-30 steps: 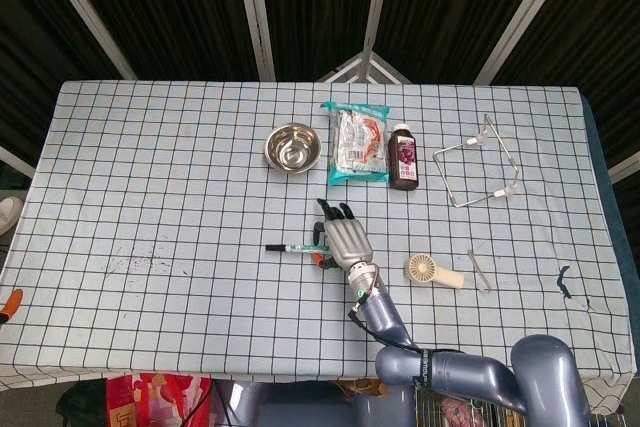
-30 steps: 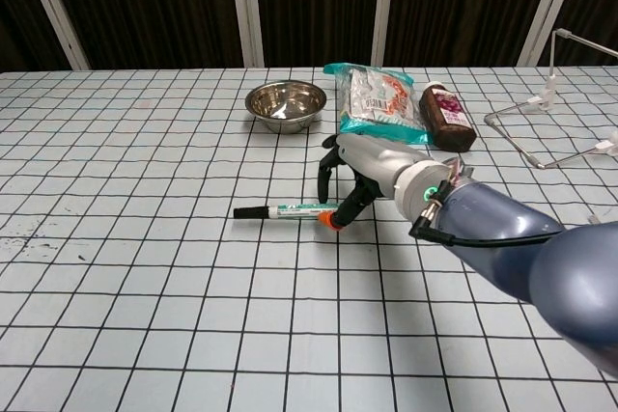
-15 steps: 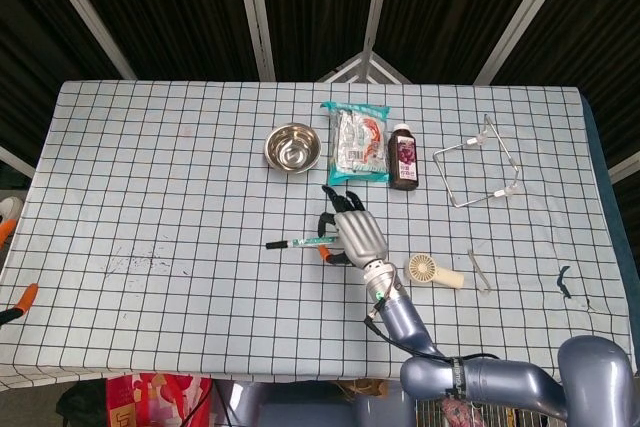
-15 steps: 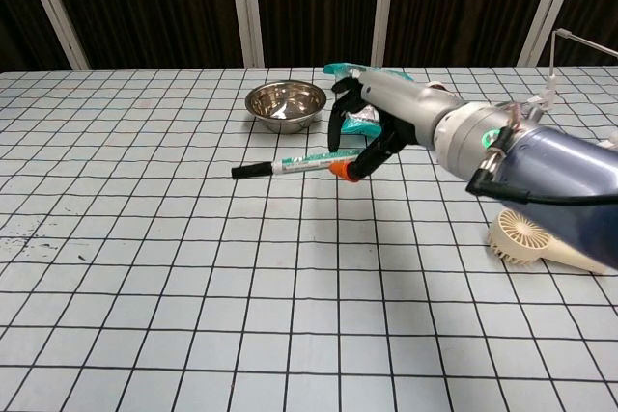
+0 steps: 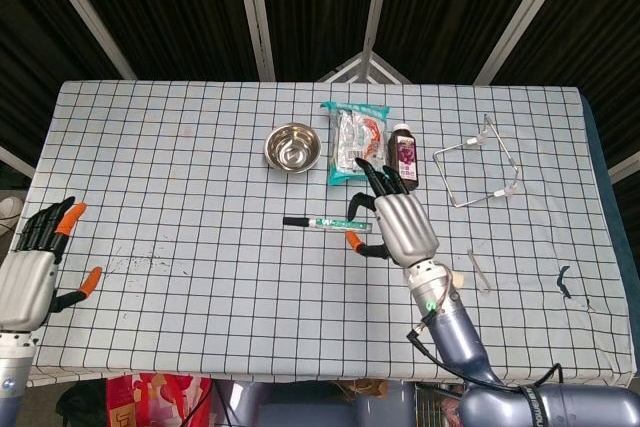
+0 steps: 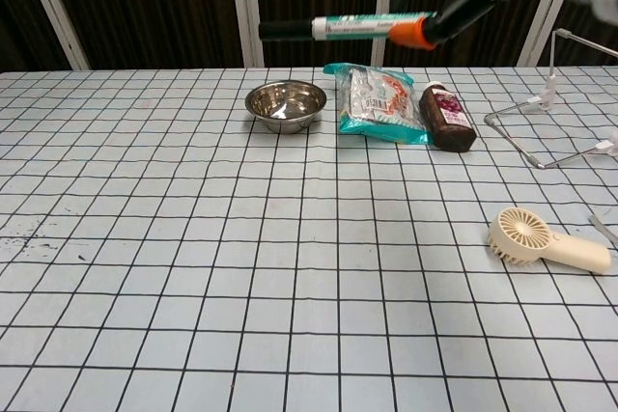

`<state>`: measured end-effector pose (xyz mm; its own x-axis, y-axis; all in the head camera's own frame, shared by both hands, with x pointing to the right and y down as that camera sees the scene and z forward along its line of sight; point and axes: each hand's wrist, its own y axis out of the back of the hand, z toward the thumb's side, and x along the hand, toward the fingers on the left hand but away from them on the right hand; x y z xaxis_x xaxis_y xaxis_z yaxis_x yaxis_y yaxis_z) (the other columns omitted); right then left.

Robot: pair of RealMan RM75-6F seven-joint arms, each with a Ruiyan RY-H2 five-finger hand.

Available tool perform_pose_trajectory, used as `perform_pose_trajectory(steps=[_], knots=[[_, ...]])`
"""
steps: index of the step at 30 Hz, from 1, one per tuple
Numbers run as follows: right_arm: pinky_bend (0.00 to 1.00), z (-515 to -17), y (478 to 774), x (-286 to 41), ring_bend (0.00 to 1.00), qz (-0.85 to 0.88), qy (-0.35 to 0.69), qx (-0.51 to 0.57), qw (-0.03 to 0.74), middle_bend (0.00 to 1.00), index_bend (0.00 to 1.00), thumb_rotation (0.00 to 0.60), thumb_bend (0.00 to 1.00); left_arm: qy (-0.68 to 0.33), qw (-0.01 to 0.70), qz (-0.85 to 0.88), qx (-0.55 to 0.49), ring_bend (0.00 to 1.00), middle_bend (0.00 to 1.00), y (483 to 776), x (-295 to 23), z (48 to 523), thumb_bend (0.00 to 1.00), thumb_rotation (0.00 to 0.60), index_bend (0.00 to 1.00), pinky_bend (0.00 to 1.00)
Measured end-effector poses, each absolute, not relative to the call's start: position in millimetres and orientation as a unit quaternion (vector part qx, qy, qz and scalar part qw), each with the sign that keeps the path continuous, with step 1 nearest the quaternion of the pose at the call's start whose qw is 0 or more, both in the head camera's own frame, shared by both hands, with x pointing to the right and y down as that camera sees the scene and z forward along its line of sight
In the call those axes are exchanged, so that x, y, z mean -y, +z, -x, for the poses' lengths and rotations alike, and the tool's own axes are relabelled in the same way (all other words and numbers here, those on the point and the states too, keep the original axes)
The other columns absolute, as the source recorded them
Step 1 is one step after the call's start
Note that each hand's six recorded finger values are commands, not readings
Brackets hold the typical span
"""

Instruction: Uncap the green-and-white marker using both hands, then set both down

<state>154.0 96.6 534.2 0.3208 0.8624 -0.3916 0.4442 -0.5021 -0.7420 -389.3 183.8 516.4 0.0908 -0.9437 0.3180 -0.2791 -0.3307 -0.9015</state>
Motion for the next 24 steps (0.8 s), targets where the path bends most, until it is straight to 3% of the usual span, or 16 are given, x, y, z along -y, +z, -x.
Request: perform_pose_trajectory(steps=[5,9,17,24], knots=[[0.04,-162,490,-94,0.15,0.764,0.389,0.434,0.276,0.05,0.69,0.6,0.5,-0.441,0.354,0.667,-0.485,0.0,0.12,514,-170,353,0.45,0.6,0.18,0.0],[0.04,-162,470,-85,0.15,0.758,0.375,0.44,0.301,0.05,0.7,0.6,0.5,-0.403,0.361,0.677,-0.499,0.0,0.16,510,-161,325,0.45,0.6,0.22,0.0],[0.04,-138,473,-90,0.15,0.777,0.361,0.417,0.303,0.05,0.7,0.6,0.51,-0.344,0.385,0.683,-0.517,0.0,0.2,490,-149,278,0.45,0.6,0.27,0.0],[0.04,-116,485,-100,0.15,0.796,0.363,0.403,0.27,0.05,0.7,0.6,0.51,-0.328,0.385,0.682,-0.528,0.0,0.22,486,-149,265,0.45,0.6,0.33,0.0]])
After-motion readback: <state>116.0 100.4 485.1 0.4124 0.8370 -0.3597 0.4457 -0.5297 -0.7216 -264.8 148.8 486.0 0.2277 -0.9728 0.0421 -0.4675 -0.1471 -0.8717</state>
